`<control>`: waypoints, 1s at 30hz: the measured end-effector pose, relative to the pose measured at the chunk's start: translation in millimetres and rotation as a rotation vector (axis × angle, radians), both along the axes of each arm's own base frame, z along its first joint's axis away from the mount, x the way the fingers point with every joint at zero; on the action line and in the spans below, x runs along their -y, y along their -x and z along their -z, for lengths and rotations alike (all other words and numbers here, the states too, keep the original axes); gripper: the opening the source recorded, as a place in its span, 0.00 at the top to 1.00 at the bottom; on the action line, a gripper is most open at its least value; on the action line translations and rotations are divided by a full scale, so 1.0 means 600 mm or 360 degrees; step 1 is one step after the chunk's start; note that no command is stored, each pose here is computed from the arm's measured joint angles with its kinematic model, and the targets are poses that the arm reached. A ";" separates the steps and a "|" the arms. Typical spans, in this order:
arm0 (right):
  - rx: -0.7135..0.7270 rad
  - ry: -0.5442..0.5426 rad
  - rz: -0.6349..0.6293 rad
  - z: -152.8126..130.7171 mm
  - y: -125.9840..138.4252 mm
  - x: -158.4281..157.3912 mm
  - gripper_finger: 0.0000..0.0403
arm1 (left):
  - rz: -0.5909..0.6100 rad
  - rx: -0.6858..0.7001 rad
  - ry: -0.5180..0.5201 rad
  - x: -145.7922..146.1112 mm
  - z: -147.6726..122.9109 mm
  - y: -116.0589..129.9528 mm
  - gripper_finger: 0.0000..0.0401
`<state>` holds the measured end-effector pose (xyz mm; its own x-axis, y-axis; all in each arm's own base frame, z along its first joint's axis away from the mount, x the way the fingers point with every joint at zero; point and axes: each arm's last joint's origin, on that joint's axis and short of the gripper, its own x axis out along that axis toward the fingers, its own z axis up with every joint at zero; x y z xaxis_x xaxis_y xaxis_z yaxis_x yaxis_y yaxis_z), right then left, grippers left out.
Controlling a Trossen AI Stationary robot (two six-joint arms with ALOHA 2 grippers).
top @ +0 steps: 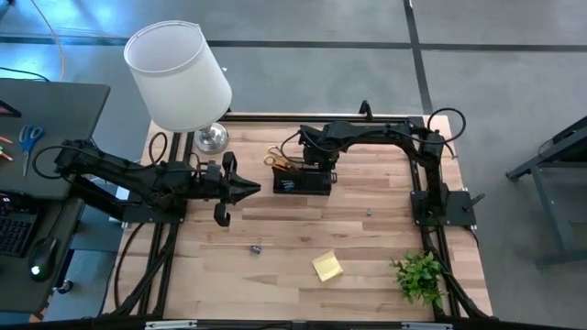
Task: Pick and place office supplies into organizer
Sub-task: Adjust the black desk organizer, then put the blue binder clip into the black desk organizer
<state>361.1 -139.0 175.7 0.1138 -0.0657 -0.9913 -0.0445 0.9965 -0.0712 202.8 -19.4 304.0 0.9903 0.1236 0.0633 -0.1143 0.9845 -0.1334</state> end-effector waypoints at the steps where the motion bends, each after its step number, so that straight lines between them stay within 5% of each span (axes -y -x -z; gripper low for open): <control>1: 0.0002 -0.0007 0.0004 0.000 0.000 0.000 0.99 | 0.0000 0.0000 0.0000 0.000 0.000 0.000 0.94; 15: 0.0016 -0.0024 0.0020 0.000 -0.001 -0.001 0.97 | -0.0001 0.0000 0.0000 0.000 0.000 0.000 0.94; 30: 0.0021 -0.0032 0.0061 -0.006 0.002 -0.002 0.73 | -0.0001 -0.0021 -0.0015 0.000 0.002 0.000 0.94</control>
